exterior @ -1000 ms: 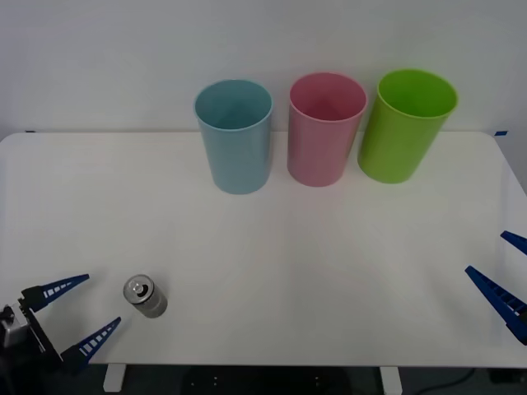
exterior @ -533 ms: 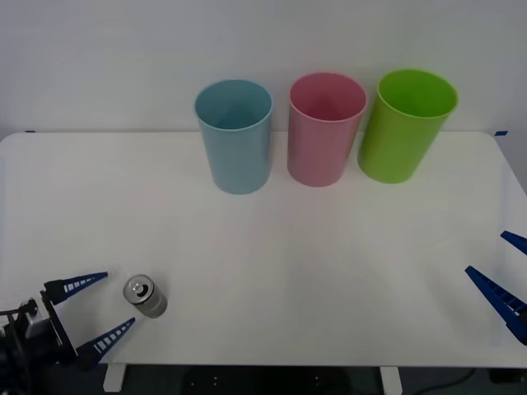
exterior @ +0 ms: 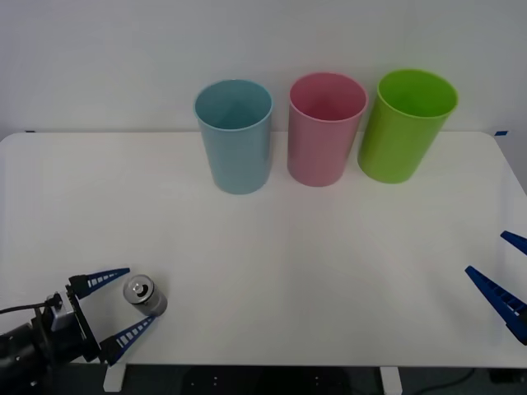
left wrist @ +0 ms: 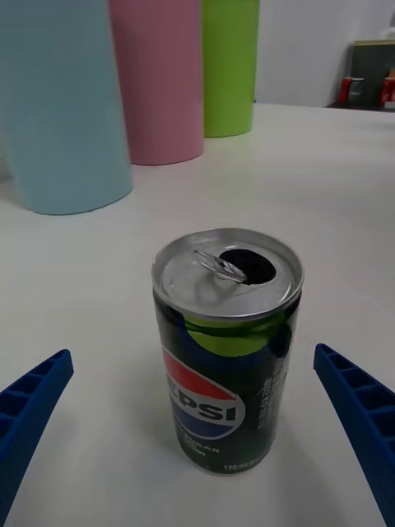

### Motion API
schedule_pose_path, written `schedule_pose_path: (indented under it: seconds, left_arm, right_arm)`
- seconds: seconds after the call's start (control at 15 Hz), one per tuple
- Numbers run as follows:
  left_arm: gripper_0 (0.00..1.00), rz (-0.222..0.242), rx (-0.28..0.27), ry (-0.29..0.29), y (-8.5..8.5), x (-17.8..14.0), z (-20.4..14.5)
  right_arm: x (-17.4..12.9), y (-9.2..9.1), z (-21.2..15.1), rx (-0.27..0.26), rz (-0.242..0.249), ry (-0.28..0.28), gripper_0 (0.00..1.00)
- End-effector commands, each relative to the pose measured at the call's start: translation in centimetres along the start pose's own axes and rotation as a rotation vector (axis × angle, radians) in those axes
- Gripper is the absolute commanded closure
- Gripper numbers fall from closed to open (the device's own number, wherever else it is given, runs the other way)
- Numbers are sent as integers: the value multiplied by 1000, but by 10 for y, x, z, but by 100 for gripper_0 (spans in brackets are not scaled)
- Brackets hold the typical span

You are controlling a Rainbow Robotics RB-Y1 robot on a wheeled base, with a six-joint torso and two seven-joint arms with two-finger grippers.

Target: Grasp the object on the table and drop it into the matching bin: aluminum can to the light blue bin, PET bottle to the pink bin.

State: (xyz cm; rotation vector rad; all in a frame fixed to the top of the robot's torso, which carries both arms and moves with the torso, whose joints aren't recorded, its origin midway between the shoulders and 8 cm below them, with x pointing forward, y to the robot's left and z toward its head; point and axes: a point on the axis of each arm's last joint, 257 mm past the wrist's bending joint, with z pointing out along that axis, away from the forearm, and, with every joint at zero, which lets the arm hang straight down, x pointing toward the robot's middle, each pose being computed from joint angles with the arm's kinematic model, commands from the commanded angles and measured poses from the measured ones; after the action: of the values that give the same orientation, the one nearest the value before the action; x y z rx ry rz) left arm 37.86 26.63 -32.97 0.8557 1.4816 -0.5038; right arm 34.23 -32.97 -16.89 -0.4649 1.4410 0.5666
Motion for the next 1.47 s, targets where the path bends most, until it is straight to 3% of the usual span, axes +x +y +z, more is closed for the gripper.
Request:
schedule_pose_path:
  seconds: [0.07, 1.0, 1.07, 1.13, 1.2, 1.47]
  left_arm:
    - [0, 1, 11, -5, -3, -1, 10]
    - [0, -7, 41, -3, -10, -2, 32]
    - [64, -12, 40, -4, -10, -2, 32]
    - [92, -12, 40, -4, -10, -2, 32]
    - [100, -14, 40, -3, -10, -2, 32]
    - [100, -11, 39, -5, -9, -3, 32]
  right_arm:
    - [0, 0, 0, 0, 0, 0, 0]
    - [0, 0, 0, 0, 0, 0, 0]
    - [0, 0, 0, 0, 0, 0, 0]
    - [0, 0, 0, 0, 0, 0, 0]
    - [0, 0, 0, 0, 0, 0, 0]
    - [0, 0, 0, 0, 0, 0, 0]
